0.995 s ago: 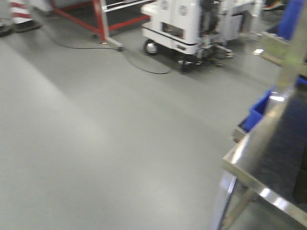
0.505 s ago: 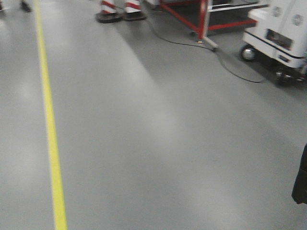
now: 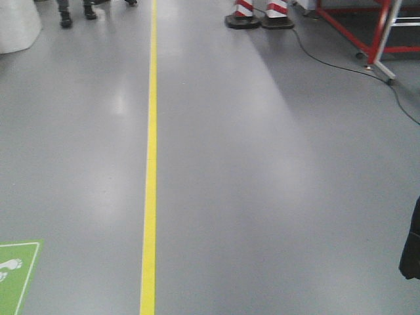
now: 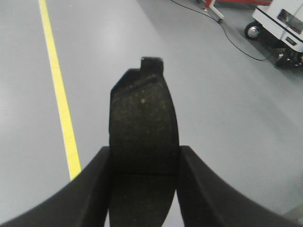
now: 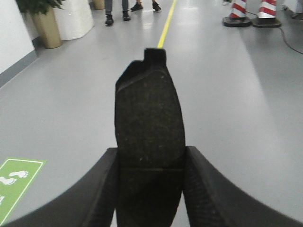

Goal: Move and align brake pads A on conveyor
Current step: 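Turn the base away from the steel table toward the yellow line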

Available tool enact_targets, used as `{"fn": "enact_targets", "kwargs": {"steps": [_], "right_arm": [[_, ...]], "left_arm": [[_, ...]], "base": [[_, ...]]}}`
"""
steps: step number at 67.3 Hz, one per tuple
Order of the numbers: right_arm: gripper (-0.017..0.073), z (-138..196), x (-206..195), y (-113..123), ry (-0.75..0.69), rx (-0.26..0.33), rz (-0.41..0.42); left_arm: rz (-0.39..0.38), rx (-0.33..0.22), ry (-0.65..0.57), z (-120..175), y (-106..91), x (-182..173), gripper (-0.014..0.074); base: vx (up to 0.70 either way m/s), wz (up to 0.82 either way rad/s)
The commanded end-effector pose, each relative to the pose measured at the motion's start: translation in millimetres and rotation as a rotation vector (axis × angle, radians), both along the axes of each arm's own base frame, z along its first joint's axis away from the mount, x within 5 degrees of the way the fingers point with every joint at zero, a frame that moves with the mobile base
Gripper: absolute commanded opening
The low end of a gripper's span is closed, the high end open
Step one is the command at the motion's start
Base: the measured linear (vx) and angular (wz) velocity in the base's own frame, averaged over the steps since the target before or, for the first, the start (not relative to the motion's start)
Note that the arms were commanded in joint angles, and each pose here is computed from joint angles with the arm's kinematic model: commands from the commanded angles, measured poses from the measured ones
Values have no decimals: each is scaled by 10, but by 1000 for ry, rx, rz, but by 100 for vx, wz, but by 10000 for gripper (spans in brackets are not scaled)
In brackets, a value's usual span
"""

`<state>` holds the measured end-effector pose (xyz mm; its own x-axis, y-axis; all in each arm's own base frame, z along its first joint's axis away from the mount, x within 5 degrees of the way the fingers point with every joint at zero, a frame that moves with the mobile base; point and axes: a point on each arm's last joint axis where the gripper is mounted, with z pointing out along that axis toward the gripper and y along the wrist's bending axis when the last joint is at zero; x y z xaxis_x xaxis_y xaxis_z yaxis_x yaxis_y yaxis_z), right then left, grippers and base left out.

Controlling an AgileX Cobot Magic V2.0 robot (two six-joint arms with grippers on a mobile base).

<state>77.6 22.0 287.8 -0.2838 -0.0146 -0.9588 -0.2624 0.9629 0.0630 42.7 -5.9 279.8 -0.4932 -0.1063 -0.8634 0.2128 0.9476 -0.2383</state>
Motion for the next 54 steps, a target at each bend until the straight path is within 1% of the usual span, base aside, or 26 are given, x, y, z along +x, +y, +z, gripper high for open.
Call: {"fn": "enact_targets", "kwargs": {"steps": [1,30,54], "right_arm": [[-7,190,13,15,-125,21,16],[-7,190,13,15,-125,21,16],[-7,190,13,15,-125,21,16]], "left_arm": [[-17,-36,-92,145,-22,23,-6],[-17,-36,-92,145,-22,23,-6],[-17,-36,-92,145,-22,23,-6]], "base": [[-1,36],[7,21],[24,11]]}}
